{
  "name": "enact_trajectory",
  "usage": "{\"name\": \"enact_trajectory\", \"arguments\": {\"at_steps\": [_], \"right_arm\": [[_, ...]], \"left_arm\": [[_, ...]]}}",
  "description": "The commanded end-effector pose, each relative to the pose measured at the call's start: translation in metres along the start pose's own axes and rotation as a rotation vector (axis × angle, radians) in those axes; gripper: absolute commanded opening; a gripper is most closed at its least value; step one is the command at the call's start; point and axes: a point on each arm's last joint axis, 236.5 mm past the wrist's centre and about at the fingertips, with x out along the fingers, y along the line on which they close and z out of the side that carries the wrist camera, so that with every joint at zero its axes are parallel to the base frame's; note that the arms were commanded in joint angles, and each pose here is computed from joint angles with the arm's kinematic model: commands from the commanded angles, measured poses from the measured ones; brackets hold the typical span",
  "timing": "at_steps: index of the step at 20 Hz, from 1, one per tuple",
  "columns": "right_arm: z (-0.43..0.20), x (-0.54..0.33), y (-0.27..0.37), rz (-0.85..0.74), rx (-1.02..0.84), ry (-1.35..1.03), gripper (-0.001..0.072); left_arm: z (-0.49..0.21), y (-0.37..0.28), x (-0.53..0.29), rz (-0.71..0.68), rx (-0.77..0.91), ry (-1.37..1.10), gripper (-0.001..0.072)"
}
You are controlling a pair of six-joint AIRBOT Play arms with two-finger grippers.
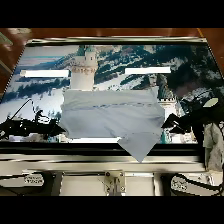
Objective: Fold the shirts.
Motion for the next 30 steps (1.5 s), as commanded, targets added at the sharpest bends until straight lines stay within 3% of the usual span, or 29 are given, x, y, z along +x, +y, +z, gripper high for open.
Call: {"name": "enact_trajectory", "arguments": {"at_steps": [1,15,16,19,20,23,26,30], "right_arm": [[-0.003,0.028,0.006,0.079,0.035,-0.032,0.0586],[-0.028,0.065,0.008,0.157,0.018,-0.011,0.0583],[-0.03,0.068,0.011,0.179,-0.002,-0.015,0.0508],[-0.027,0.067,0.022,0.227,-0.006,-0.034,0.0125],[-0.026,0.065,0.03,0.262,-0.007,-0.038,0.0063],[-0.024,0.047,0.069,0.431,-0.083,-0.057,0.0062],[0.012,0.003,0.115,0.596,-0.133,-0.213,0.0062],[0.083,-0.028,0.14,0.444,-0.256,-0.486,0.006]], "left_arm": [[0.003,-0.012,-0.007,-0.039,0.018,-0.019,0.0039],[0.001,-0.028,-0.012,-0.087,0.023,-0.023,0.0039],[0.001,-0.028,-0.012,-0.087,0.02,-0.023,0.0038],[0.003,-0.027,-0.012,-0.083,0.033,-0.032,0.0038],[0.006,-0.026,-0.013,-0.076,0.036,-0.045,0.0038],[0.022,-0.027,-0.021,-0.048,0.069,-0.128,0.0037],[0.044,-0.062,-0.048,-0.076,0.311,-0.251,0.0038],[0.097,-0.108,-0.097,-0.095,0.399,-0.48,0.0037]]}}
